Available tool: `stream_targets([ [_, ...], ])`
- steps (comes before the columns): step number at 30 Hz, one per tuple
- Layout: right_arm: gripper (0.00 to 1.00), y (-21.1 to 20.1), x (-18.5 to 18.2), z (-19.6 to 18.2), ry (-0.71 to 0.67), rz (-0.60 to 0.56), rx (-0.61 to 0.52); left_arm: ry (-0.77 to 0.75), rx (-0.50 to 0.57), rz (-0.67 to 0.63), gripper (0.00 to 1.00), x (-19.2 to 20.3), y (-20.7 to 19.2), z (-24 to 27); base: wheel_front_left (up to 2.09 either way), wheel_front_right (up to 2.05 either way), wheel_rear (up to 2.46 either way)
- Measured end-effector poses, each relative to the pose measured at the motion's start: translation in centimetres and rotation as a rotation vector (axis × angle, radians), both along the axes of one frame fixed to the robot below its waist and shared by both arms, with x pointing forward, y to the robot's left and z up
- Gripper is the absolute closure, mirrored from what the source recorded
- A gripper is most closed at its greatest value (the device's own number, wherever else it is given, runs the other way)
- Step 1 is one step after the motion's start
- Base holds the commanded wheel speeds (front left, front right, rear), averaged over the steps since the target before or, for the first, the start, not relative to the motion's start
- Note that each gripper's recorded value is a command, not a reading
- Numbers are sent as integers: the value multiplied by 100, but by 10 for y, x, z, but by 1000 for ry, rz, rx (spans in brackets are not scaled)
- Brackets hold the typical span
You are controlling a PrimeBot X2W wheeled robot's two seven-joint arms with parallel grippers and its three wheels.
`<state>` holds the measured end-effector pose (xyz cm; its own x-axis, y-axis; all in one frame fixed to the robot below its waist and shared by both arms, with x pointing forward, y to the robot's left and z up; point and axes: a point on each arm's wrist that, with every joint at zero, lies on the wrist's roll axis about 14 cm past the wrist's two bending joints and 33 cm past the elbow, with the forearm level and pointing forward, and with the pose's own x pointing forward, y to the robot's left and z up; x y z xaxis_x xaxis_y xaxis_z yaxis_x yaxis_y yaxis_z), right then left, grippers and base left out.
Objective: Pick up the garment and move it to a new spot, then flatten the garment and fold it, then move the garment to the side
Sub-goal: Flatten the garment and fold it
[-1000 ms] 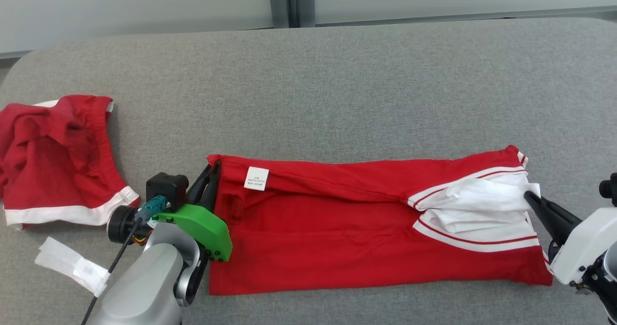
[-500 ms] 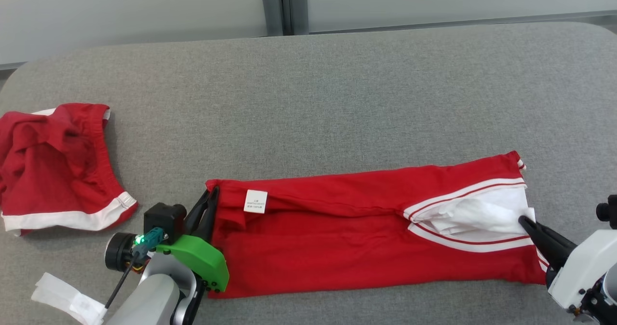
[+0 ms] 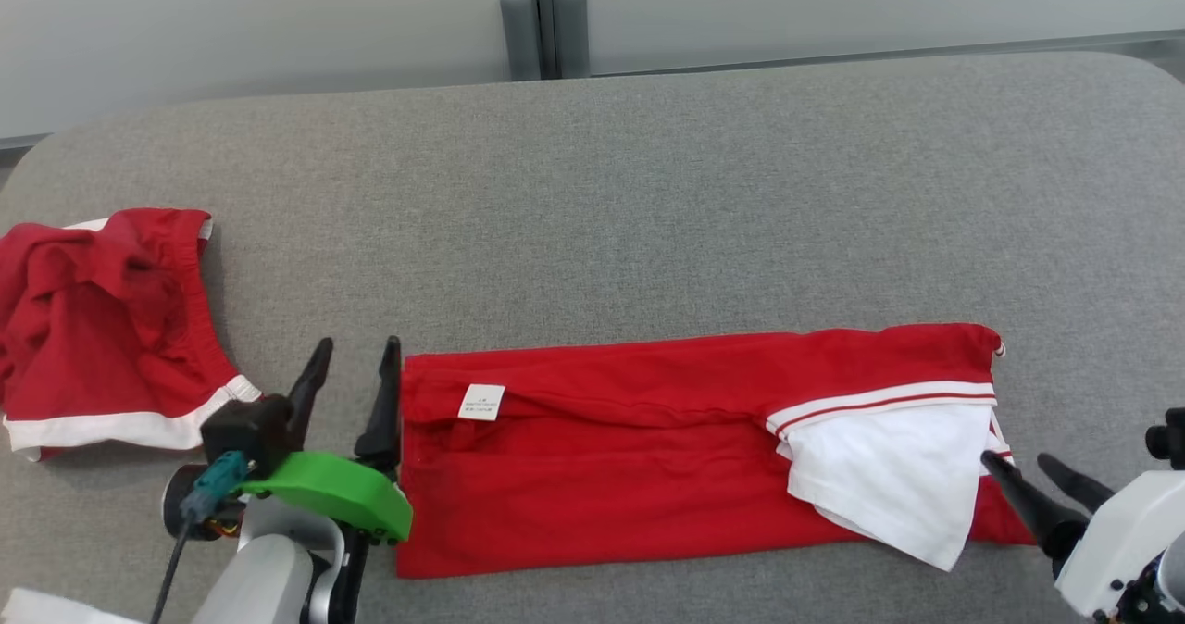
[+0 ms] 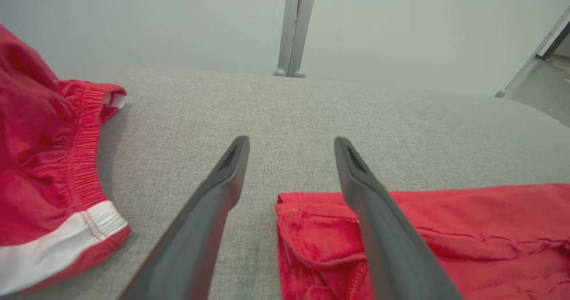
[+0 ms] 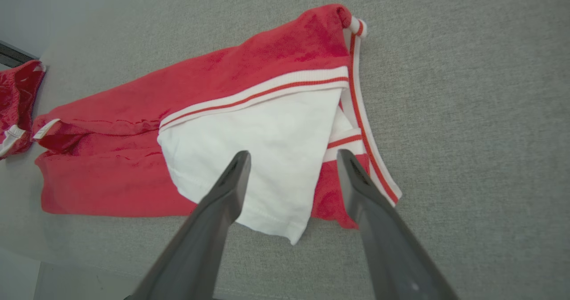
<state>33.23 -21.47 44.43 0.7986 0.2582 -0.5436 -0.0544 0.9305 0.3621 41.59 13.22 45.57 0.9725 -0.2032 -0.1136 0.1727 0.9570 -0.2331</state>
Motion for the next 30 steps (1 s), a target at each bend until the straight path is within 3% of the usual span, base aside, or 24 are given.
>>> stream_targets([
  [7,0,-10,24,31,-156,-65,-27,-99,-110,91,0,-19,19,27,0,0,0],
  [11,0,-9,29,25,-117,-46,-62,-116,-156,119,0,-33,24,30,0,0,0],
  [19,0,-13,36,-7,41,-50,-96,-163,-143,174,0,-52,43,40,0,0,0],
  [30,0,-17,52,-38,141,-109,-90,-176,-113,238,0,-66,62,42,0,0,0],
])
